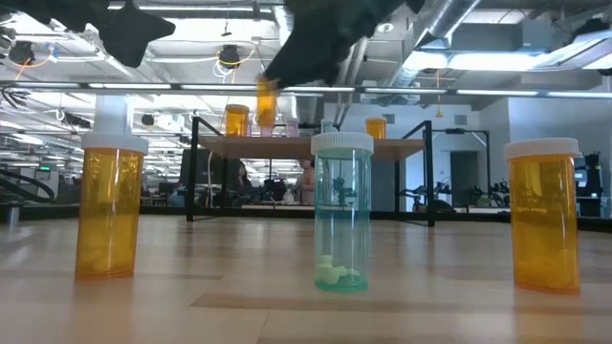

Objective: Pick and place medicine bottles onto shelf by color
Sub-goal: Put the small orange pill bottle on the shelf, then put the small green pill bottle on the shelf

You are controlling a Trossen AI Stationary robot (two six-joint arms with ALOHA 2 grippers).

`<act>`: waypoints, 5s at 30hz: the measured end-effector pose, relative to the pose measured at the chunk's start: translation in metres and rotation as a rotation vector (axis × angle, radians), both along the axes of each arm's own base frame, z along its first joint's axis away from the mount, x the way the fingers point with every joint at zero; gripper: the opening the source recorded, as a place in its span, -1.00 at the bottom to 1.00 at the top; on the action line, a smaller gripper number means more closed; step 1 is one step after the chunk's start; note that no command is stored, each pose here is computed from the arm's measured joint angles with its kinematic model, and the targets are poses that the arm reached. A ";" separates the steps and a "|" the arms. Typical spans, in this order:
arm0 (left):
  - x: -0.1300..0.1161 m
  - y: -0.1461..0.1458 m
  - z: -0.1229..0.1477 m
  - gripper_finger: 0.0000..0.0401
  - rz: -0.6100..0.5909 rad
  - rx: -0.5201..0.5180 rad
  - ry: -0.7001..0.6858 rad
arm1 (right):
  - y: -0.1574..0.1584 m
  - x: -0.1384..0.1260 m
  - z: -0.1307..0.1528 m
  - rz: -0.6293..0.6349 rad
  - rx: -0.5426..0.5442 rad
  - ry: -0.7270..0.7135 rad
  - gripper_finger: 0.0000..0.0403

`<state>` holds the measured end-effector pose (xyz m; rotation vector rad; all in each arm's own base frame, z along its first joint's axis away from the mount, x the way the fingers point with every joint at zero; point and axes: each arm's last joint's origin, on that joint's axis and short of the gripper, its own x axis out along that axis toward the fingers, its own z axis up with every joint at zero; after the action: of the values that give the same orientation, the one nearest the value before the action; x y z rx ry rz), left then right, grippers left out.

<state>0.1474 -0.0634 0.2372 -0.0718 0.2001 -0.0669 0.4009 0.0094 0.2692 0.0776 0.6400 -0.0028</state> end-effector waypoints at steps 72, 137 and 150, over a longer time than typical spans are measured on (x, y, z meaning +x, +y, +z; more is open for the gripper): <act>0.001 0.000 0.003 0.19 0.008 -0.014 -0.031 | -0.148 -0.164 0.026 -0.523 0.018 0.057 -0.21; 0.005 -0.002 0.002 0.19 0.021 -0.005 -0.041 | 0.181 -0.200 -0.054 -0.064 0.140 0.704 0.29; 0.005 -0.002 0.002 0.19 0.021 -0.002 -0.034 | 0.195 -0.200 -0.070 -0.084 0.131 0.735 0.29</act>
<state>0.1526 -0.0654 0.2388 -0.0749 0.1653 -0.0477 0.2008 0.2043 0.1989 0.2363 1.3716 -0.0735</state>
